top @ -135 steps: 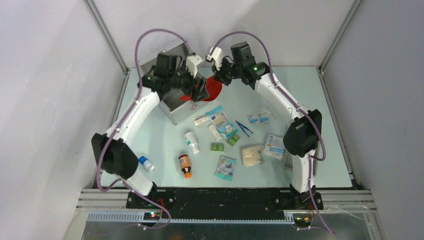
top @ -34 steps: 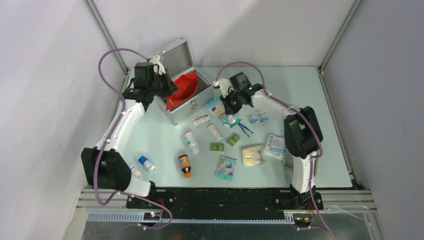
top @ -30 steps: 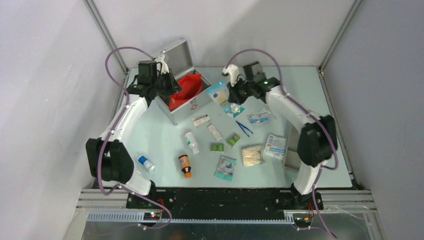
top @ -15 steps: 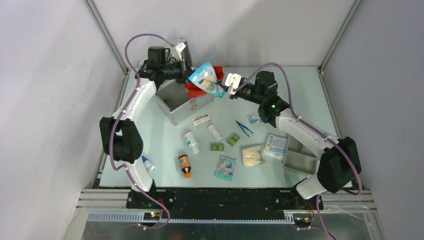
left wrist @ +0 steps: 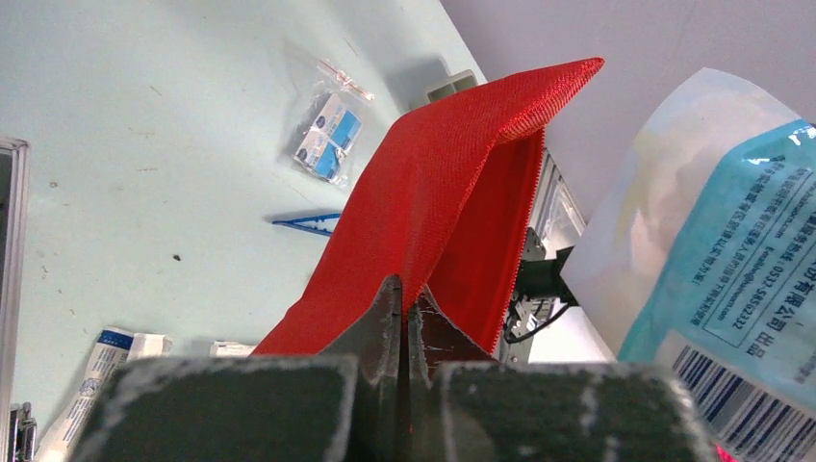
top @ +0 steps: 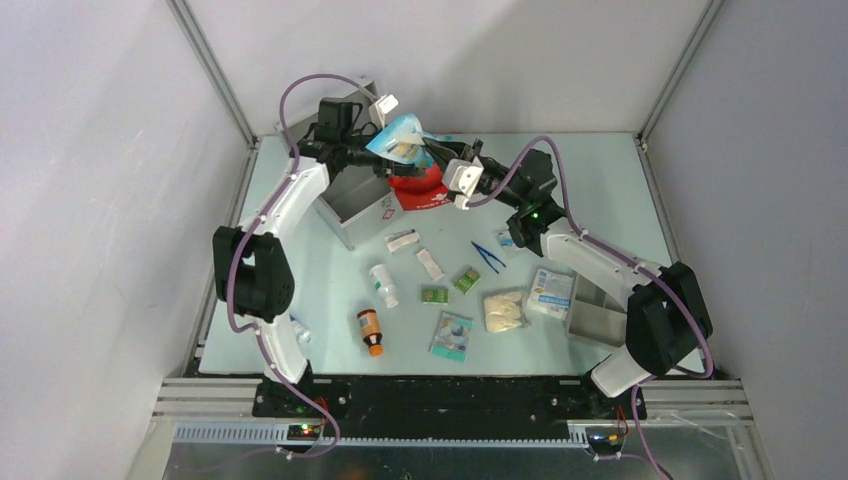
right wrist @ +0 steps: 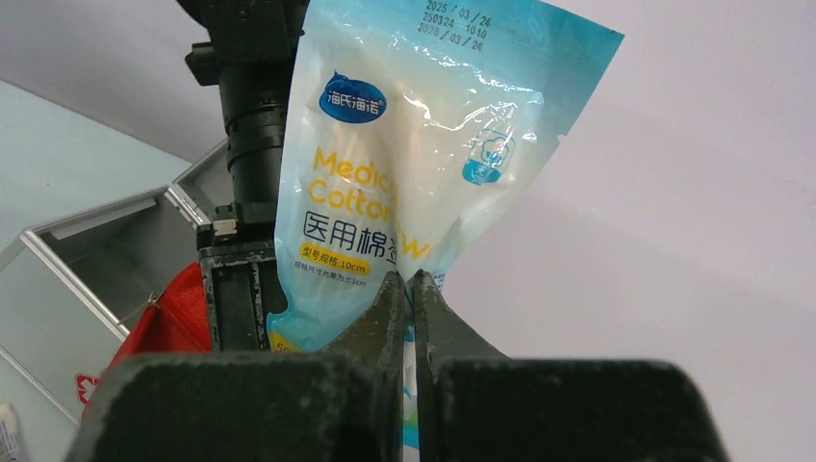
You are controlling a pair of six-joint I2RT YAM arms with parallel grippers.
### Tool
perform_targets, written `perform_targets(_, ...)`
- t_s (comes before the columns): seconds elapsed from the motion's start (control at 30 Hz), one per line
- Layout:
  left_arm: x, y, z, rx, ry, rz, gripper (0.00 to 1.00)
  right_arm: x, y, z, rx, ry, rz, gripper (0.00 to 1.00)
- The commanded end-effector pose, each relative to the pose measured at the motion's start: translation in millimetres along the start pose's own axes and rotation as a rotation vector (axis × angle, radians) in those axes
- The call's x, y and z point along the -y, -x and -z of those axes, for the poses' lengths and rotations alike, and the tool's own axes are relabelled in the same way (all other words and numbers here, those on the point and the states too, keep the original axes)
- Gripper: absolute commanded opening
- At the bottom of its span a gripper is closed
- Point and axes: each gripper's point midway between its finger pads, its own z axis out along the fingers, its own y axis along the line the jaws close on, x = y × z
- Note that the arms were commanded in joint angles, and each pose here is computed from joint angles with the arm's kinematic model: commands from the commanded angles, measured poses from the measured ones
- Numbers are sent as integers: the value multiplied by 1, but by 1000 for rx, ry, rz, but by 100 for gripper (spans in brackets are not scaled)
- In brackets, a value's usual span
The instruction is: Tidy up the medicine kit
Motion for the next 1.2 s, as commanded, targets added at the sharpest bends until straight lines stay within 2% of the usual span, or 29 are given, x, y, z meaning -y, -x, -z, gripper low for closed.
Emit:
perform_targets(0.0, 22, 9, 7, 9, -73, -40, 0, 7, 13, 2, 69, -17, 119, 0)
perform_targets(0.2, 23, 9, 11, 12, -78, -49, 0, -18, -5, 20, 31, 101, 135, 0)
perform_targets(0.67, 19, 6, 7, -5, -96, -14, 0, -70, -56, 63, -153, 395, 343, 0)
perform_targets(0.77, 16, 4, 3, -13, -98, 4, 0, -71, -70, 69, -231, 415, 397, 0)
perform_targets(0.93, 19, 3, -4, -33, -127, 8, 0, -47, -85, 55, -376, 282, 401, 0)
perform_targets(1.03, 23, 2, -9, -46, -147, 12, 0, -67, -113, 54, -464, 401, 524, 0)
perform_targets(1.17, 16, -3, -16, -67, -153, 64, 0, -87, -149, 72, -627, 590, 567, 0)
